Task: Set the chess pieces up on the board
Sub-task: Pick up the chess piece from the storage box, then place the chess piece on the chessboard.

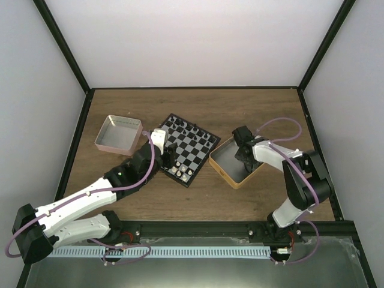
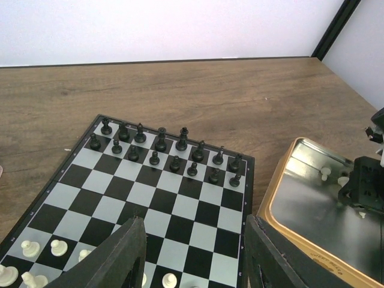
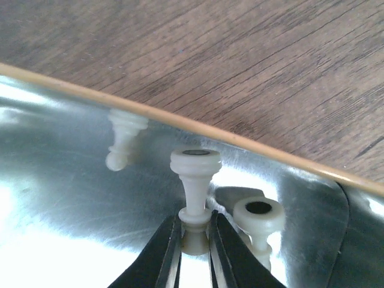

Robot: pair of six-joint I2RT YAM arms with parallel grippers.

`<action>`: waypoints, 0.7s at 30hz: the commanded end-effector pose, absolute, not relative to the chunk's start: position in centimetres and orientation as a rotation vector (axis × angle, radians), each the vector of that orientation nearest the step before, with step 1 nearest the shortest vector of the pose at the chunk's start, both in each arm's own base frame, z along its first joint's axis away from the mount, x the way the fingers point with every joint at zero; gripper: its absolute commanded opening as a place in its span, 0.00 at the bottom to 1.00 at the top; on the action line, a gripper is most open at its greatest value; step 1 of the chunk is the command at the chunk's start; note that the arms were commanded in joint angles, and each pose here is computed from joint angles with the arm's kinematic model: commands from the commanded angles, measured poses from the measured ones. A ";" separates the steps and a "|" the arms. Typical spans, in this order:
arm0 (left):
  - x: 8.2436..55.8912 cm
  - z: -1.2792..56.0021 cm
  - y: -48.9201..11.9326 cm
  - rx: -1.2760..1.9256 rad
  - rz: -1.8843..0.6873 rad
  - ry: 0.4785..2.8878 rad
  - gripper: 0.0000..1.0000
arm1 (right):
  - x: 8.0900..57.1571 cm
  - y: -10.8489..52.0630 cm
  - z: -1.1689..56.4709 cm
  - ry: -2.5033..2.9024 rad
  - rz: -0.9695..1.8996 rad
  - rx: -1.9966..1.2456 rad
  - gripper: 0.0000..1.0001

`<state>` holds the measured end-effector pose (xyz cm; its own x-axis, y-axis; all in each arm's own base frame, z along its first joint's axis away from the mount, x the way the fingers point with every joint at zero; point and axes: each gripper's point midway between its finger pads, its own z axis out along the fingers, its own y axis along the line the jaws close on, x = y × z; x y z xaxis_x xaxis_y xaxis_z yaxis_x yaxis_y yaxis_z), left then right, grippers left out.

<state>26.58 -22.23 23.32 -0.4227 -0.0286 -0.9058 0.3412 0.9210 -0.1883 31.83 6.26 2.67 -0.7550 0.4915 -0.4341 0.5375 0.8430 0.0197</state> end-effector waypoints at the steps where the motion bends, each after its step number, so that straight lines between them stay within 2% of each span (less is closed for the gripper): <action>1: 26.7 23.6 -22.3 0.212 -0.443 1.963 0.47 | 31.9 6.7 5.8 2.545 -0.043 0.789 0.03; 5: 26.8 23.7 -22.9 0.220 -0.469 1.975 0.48 | 31.9 7.5 9.5 2.492 0.094 0.724 0.03; 8: 26.9 24.3 -23.3 0.208 -0.516 1.985 0.54 | 32.6 9.7 12.5 2.438 0.280 0.556 0.03; 11: 27.5 25.4 -23.0 0.144 -0.557 1.998 0.62 | 33.0 14.5 16.2 2.342 0.597 0.207 0.03; 14: 28.2 26.2 -22.4 0.086 -0.621 2.036 0.69 | 31.0 19.8 20.0 2.189 0.937 -0.145 0.02; 17: 28.5 27.0 -22.7 0.077 -0.793 2.055 0.74 | 28.8 23.2 23.2 2.035 1.132 -0.382 0.02; 21: 27.0 28.6 -24.8 0.166 -1.130 2.039 0.85 | 26.2 25.8 25.8 1.887 1.283 -0.609 0.02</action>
